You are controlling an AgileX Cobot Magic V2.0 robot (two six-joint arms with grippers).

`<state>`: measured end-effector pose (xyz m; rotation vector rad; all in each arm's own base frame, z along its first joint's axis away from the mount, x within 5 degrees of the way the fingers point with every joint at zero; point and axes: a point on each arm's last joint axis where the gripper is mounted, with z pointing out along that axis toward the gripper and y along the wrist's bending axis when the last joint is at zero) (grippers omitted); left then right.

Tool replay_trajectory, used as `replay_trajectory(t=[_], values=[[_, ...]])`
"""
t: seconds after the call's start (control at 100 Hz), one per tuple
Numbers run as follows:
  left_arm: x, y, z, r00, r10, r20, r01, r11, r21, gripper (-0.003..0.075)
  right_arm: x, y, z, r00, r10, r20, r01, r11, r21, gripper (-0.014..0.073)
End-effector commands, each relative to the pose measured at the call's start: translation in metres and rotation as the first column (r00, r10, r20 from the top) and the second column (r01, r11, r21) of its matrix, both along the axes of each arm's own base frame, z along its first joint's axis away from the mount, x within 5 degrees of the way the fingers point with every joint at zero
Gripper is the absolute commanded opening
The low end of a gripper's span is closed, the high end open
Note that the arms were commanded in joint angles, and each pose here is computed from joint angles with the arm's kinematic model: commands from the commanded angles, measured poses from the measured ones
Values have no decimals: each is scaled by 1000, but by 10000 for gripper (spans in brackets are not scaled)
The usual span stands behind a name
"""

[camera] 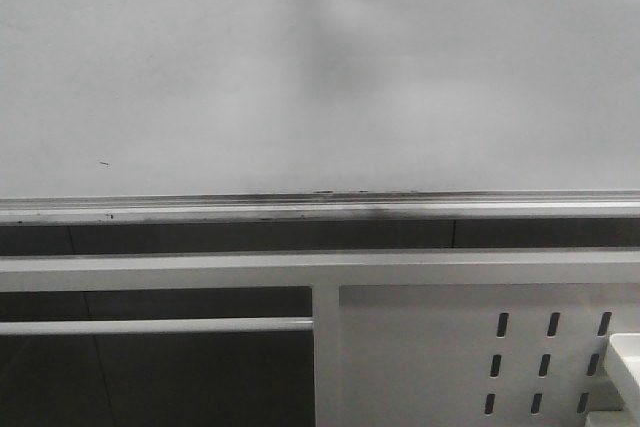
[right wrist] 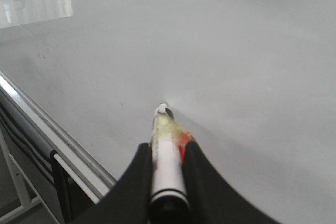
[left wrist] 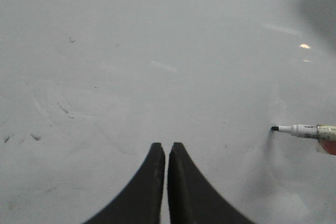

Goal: Write number 1 on whiteboard

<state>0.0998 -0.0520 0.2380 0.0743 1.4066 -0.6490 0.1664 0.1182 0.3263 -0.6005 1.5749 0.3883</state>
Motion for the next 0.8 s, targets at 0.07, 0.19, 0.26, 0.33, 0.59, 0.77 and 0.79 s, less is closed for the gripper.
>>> replay_trajectory(t=[0.07,0.19,0.26,0.33,0.59,0.77,0.79], values=[[1,1,15,996,22,86,-17,998,-55,-20,6,-7,21,993,-44,107,38,998,58,-69],[1,1,15,996,22,86,-17,998,-55,-20,14,-5,11,997,-57,51,56,998,18,-71],[1,1,15,996,22,86,-18,998,-55,-20,20,-2,3,998,-57,15,57,998,-8,-71],[1,1,15,996,22,86,-18,998,-55,-20,25,2,-5,998,-57,-14,56,998,-28,-71],[1,1,15,996,23,87,-18,998,-54,-20,41,11,-29,992,-61,-108,52,994,-92,-71],[1,1,15,996,23,87,-18,998,-54,-20,40,14,-31,992,-50,-120,40,995,-90,-71],[1,1,15,996,21,88,-17,999,-52,-20,38,15,-30,992,-42,-118,31,996,-89,-71]])
